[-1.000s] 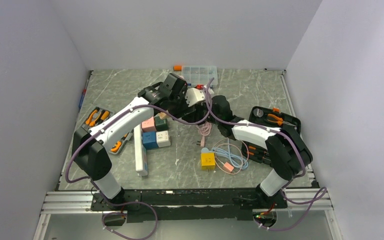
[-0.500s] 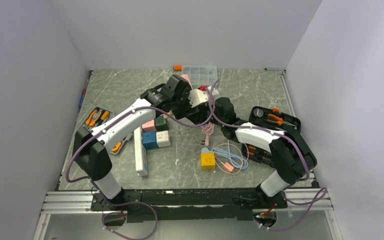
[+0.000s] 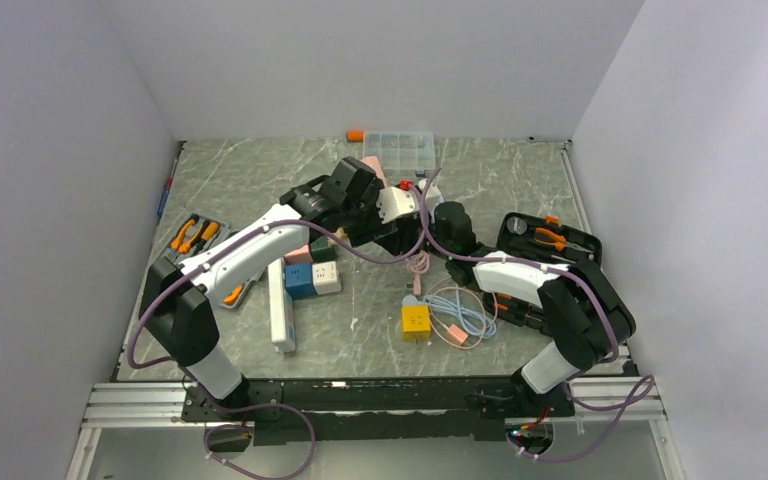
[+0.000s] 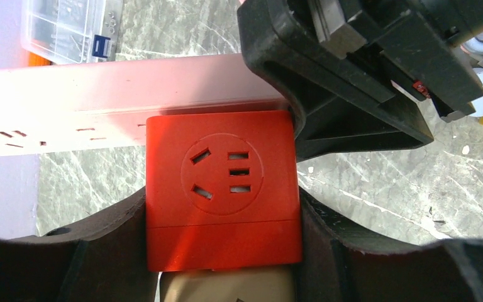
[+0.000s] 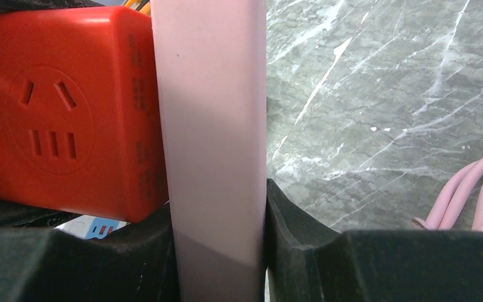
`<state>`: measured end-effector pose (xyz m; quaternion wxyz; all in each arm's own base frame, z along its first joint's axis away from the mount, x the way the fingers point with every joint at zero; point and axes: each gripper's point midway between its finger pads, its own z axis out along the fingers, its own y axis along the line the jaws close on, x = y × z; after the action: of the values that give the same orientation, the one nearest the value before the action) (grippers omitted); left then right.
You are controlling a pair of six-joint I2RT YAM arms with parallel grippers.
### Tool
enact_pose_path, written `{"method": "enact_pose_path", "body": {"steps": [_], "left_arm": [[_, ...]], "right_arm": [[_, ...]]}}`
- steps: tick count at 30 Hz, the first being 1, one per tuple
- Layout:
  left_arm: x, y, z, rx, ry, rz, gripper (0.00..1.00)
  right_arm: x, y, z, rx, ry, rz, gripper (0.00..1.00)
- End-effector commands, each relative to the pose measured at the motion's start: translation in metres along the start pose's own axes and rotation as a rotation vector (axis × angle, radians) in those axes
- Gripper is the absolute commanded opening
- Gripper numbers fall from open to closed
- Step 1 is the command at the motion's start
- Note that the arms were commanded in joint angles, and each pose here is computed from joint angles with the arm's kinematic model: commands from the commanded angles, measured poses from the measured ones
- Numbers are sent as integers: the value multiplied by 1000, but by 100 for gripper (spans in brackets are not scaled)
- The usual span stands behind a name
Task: Pull the plug off the socket
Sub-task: Remove the plug from the socket.
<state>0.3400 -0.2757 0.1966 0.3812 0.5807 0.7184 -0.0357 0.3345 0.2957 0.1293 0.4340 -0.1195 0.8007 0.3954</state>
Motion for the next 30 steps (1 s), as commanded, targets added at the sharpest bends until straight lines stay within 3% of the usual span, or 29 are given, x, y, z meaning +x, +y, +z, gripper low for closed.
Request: {"method": "enact_pose_path", "body": {"steps": [1,18,30], "left_arm": [[8,9,-86,-42,4,22,0],[16,-5,-86,9,15,-4,0],[21,-14,-76,38,18,-17,0]], "right_arm": [[9,-153,-46,586,-55,179,0],[16,-195,-75,902,-33,216,0],[-10,-142,-51,647,-63,156,1]]}}
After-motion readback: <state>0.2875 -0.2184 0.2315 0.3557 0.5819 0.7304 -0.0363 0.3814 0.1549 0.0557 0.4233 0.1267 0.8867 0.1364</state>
